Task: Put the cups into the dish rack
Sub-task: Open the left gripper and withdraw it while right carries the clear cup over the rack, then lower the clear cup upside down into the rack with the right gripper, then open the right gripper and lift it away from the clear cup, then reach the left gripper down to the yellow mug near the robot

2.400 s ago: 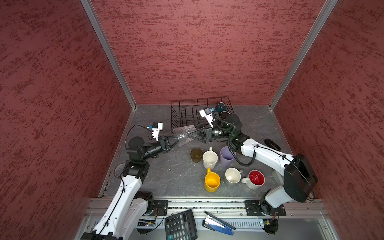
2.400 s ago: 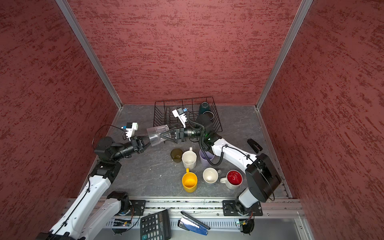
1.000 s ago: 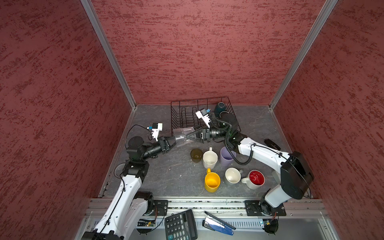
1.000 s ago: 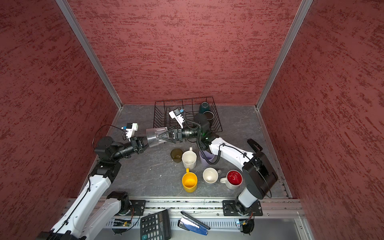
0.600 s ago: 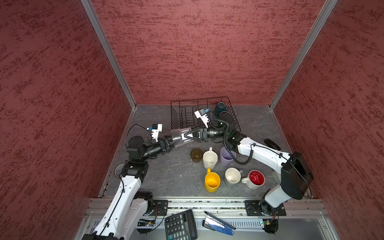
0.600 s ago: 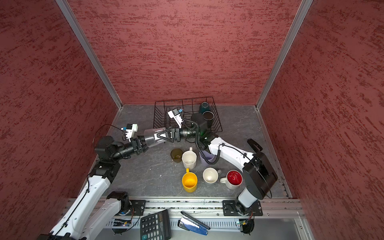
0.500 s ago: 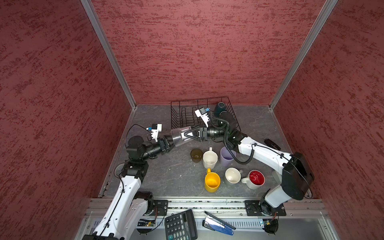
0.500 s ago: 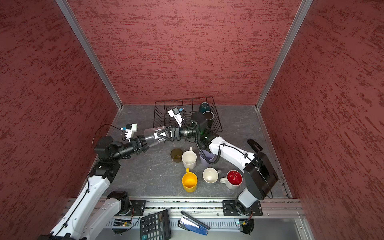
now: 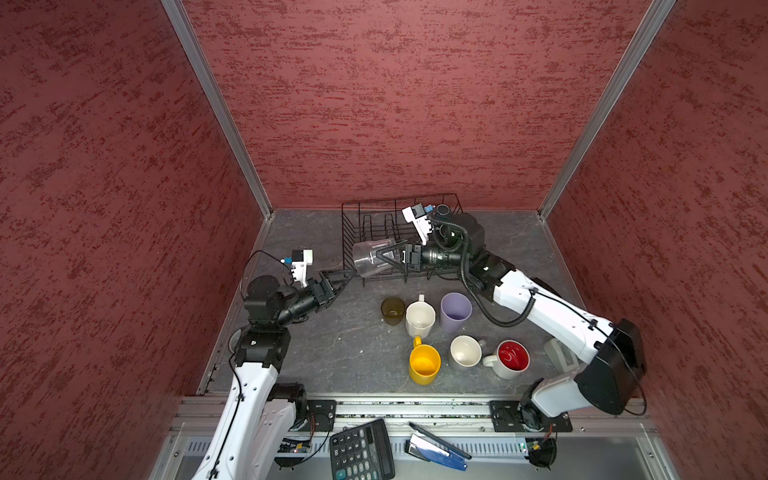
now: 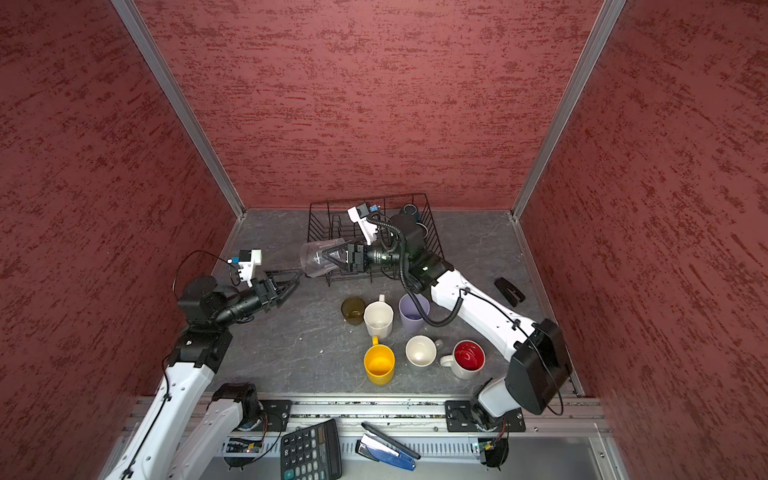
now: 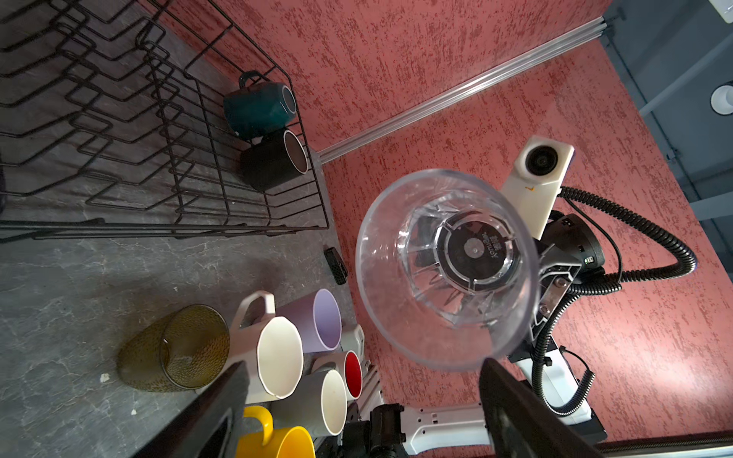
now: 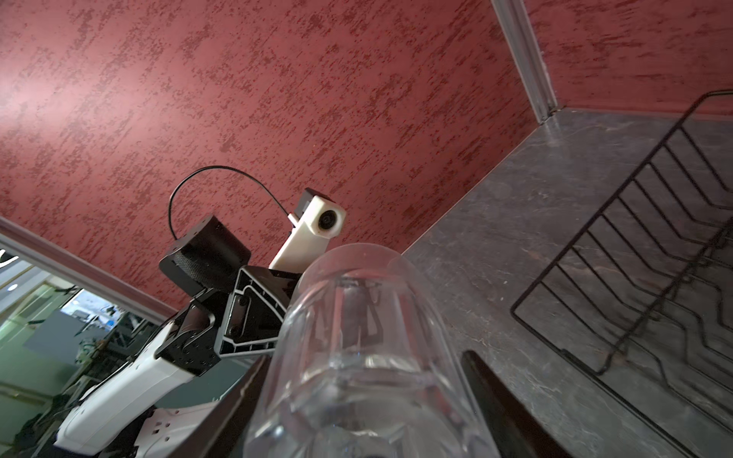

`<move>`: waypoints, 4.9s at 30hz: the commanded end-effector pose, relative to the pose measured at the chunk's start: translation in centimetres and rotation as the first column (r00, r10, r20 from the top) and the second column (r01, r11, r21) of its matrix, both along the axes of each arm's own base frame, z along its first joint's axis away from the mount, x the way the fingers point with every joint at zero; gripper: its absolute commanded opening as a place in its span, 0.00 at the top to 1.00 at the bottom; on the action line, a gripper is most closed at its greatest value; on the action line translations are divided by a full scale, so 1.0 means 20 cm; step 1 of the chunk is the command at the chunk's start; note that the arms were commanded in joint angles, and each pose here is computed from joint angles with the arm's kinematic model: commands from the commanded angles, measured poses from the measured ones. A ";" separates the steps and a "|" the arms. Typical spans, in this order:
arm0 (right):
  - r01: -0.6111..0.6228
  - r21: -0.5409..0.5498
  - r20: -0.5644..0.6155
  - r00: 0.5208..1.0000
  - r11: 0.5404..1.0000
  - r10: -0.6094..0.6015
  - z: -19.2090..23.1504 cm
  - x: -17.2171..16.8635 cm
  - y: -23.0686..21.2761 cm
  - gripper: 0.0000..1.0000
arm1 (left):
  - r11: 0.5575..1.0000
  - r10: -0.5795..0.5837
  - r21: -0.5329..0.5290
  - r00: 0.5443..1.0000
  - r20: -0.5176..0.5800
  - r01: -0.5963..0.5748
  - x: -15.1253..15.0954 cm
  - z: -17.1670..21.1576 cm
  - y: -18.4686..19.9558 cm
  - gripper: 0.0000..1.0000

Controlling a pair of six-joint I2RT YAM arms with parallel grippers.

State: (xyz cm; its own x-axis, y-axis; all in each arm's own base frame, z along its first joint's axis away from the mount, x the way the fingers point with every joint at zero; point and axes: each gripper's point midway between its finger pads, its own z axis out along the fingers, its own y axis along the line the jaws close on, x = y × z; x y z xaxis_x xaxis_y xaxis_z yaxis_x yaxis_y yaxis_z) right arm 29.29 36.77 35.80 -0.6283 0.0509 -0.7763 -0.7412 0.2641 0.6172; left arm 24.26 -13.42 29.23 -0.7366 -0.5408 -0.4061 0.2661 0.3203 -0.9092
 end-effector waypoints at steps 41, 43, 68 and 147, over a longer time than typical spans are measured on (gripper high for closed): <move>0.624 -0.672 0.418 0.764 0.398 -0.492 -0.67 1.37 -0.57 1.00 | 0.893 0.327 0.275 0.933 0.148 -0.356 -0.19 0.09 0.29 0.00; 0.629 -0.679 0.425 0.758 0.379 -0.495 -0.73 1.42 -0.58 1.00 | 0.892 0.331 0.275 0.933 0.143 -0.359 -0.20 0.08 0.29 0.00; 0.658 -0.671 0.462 0.731 0.341 -0.502 -1.12 1.75 -0.63 0.71 | 0.890 0.358 0.259 0.927 0.115 -0.375 -0.24 0.05 0.31 0.00; 0.655 -0.363 0.247 0.753 0.663 -0.609 -0.24 0.40 -0.92 0.01 | 0.567 -0.059 0.781 0.958 -0.281 0.264 -0.52 -0.77 -0.80 0.21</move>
